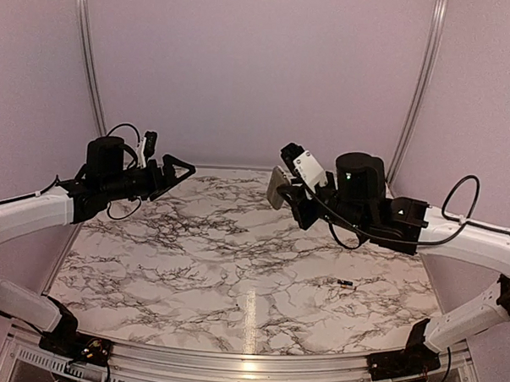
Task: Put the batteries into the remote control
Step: Pass from the left arm to the right, then pass from the right arm to the left
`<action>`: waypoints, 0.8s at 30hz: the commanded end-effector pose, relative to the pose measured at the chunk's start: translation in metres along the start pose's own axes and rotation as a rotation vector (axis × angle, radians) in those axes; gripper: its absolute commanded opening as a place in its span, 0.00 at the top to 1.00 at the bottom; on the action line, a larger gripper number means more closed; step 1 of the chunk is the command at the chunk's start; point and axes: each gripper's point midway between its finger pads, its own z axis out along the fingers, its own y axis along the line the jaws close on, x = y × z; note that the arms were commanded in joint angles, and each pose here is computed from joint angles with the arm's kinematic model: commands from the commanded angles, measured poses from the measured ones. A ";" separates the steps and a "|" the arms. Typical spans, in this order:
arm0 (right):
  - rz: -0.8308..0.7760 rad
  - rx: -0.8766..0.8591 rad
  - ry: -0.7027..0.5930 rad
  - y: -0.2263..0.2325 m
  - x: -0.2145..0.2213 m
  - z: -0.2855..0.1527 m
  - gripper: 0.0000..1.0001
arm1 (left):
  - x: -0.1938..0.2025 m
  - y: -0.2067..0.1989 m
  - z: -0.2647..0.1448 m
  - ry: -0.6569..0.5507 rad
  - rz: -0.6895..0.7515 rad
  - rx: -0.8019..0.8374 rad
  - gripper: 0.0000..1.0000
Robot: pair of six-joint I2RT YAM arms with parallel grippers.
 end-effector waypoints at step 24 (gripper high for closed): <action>0.685 -0.472 -0.283 0.004 -0.009 -0.036 1.00 | 0.096 -0.111 0.018 0.003 0.832 0.225 0.01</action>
